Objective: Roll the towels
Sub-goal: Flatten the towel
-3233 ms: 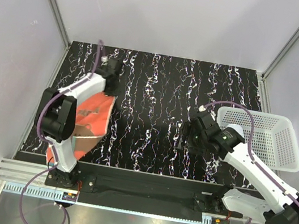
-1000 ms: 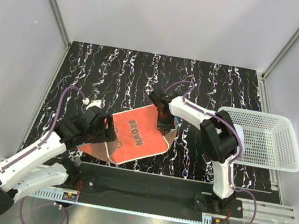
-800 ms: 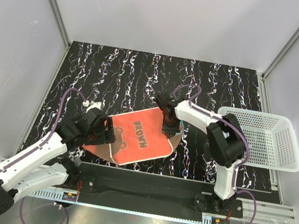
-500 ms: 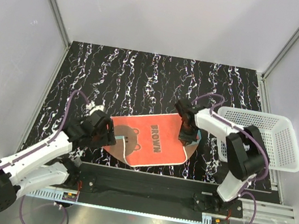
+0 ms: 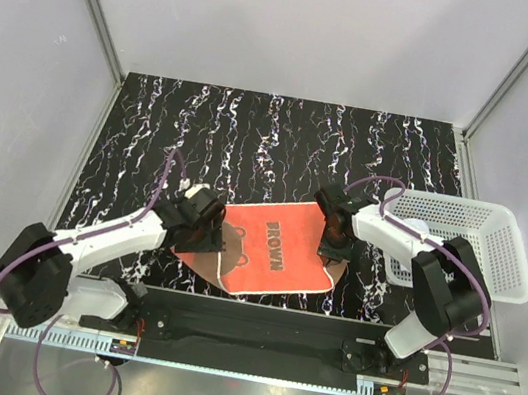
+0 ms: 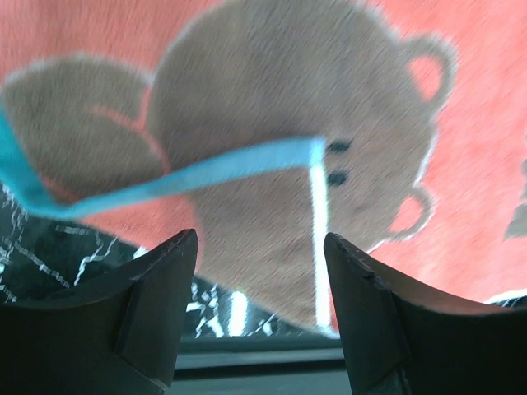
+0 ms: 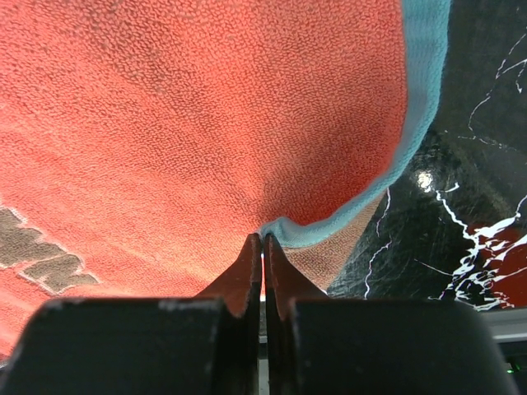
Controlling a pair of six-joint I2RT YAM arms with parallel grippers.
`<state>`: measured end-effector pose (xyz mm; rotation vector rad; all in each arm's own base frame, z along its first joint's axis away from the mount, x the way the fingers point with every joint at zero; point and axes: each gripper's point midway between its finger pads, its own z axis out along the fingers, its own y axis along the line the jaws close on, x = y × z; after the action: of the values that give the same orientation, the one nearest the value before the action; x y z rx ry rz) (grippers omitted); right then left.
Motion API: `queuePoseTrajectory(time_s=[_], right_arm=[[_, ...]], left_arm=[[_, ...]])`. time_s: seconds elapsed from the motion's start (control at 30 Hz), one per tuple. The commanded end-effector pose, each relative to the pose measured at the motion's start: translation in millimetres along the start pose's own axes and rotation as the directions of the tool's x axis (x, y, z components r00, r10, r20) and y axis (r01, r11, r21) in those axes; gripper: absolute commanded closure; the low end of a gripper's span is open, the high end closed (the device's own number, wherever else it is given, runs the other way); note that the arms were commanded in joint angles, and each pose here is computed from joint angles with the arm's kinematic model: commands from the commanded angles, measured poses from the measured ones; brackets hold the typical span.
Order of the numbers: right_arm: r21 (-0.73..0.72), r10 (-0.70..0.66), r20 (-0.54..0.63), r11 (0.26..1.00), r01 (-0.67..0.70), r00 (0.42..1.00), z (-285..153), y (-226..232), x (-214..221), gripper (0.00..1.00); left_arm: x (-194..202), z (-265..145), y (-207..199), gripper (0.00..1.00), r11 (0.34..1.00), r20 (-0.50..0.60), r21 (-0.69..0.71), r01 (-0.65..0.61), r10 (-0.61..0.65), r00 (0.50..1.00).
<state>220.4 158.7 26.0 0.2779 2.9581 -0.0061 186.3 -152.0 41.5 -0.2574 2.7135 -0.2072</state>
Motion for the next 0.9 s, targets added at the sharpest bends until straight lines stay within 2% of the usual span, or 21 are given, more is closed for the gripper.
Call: queuePoseTrajectory(time_s=[0.0, 0.2, 0.43, 0.8, 0.87], right_arm=[[-0.054, 0.013, 0.033, 0.998, -0.011, 0.999, -9.1, 9.2, -3.8, 1.0], [-0.055, 0.007, 0.018, 0.998, -0.006, 1.0, -3.8, 9.2, 0.0, 1.0], [-0.068, 0.004, 0.013, 0.998, -0.003, 1.0, -1.7, 11.5, 1.0, 1.0], [-0.076, 0.003, 0.002, 0.997, -0.003, 1.0, 2.2, 11.8, 4.8, 1.0], [-0.074, 0.001, 0.0, 0.997, -0.001, 1.0, 2.9, 11.5, 5.1, 1.0]], left_arm=[[-32.2, -3.3, -21.8, 0.33, 0.999, 0.099, 0.034, 0.005, -0.008, 0.995], [-38.5, 6.5, -26.3, 0.34, 1.0, 0.099, -0.007, -0.019, 0.019, 0.995], [-35.2, 20.1, -28.1, 0.48, 0.998, 0.086, -0.048, -0.042, 0.046, 0.995], [-32.8, 33.2, -28.3, 0.52, 0.993, 0.077, -0.094, -0.075, 0.082, 0.994], [-30.4, 37.1, -24.4, 0.57, 0.989, 0.067, -0.122, -0.079, 0.087, 0.994]])
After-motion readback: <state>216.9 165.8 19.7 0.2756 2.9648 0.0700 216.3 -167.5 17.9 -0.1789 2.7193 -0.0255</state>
